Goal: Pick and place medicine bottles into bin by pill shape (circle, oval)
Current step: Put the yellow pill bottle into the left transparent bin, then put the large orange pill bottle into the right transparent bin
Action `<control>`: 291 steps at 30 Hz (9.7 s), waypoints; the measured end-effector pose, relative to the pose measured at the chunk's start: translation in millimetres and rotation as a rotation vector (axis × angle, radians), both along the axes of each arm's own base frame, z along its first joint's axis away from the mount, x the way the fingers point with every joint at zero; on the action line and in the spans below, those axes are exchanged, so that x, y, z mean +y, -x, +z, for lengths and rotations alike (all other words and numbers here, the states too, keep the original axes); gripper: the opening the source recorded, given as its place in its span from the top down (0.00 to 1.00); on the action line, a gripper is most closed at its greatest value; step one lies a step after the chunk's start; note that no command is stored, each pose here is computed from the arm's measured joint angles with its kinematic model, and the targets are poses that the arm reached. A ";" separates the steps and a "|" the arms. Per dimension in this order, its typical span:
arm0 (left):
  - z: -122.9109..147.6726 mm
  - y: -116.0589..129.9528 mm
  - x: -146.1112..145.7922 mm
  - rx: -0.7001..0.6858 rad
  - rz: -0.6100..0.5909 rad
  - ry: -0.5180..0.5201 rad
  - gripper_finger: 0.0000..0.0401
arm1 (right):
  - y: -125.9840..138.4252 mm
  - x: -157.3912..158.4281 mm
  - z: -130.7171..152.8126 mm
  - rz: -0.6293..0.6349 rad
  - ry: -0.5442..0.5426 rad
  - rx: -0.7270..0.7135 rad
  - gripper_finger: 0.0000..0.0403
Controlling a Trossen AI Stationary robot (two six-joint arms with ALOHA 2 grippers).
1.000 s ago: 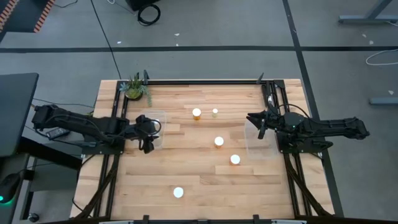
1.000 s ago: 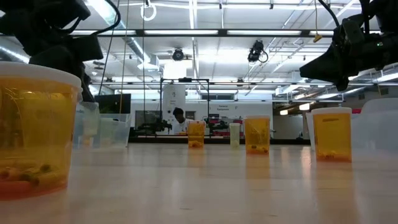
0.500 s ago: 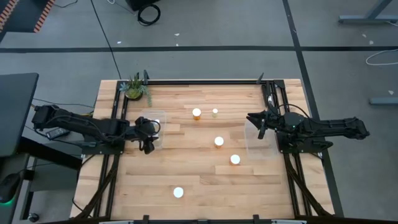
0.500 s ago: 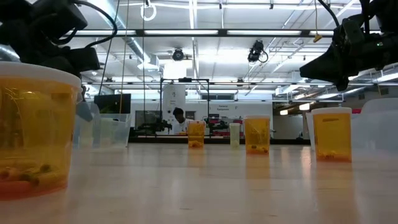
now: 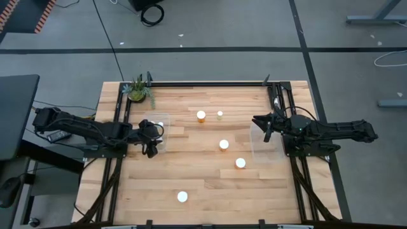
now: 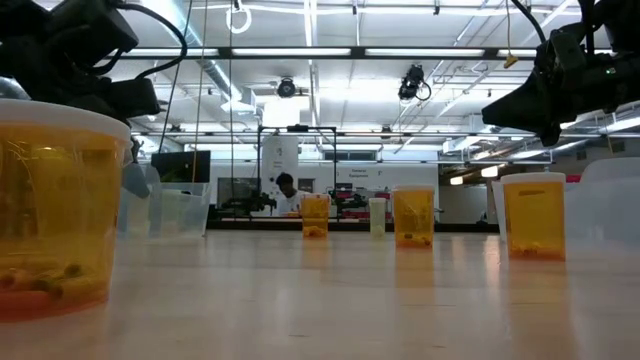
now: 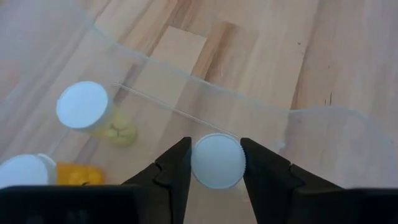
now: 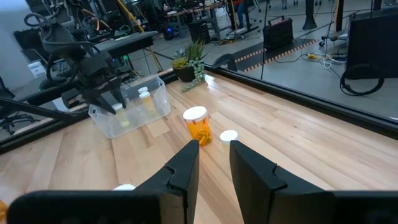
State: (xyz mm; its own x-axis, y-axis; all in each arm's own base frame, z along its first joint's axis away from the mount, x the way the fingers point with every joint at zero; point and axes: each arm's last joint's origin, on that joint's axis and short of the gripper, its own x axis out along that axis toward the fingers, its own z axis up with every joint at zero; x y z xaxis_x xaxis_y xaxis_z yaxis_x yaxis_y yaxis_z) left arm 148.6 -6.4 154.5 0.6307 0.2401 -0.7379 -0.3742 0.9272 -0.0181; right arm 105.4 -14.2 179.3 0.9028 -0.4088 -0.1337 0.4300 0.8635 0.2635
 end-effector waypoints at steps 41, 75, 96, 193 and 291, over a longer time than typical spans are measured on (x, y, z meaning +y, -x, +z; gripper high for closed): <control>16.2 -14.0 -2.1 -0.183 -0.050 -0.185 0.51 | 0.0 0.0 0.1 0.000 0.000 0.000 0.76; 75.3 6.4 0.6 -0.477 -0.270 -0.410 0.73 | 0.0 0.0 -0.1 0.000 0.000 0.000 0.76; 51.7 16.8 -0.3 -0.531 -0.317 -0.363 0.77 | -0.6 0.0 5.0 0.001 0.014 -0.047 0.76; 52.7 66.3 5.1 -0.770 -0.236 -0.296 0.82 | -233.8 29.1 23.8 0.260 -0.196 0.953 0.36; 52.9 66.4 5.1 -0.771 -0.236 -0.296 0.77 | -109.0 43.5 93.8 -0.051 -0.238 1.107 0.43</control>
State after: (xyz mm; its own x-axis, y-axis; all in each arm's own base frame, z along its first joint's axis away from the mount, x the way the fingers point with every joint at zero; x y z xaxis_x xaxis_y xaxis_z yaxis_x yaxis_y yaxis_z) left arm 82.2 -1.3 207.4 0.9879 0.1550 -0.0105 -0.1540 0.9858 0.0670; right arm 214.4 29.2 273.1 0.2227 -0.2988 -0.9280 0.5618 0.8172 -0.1284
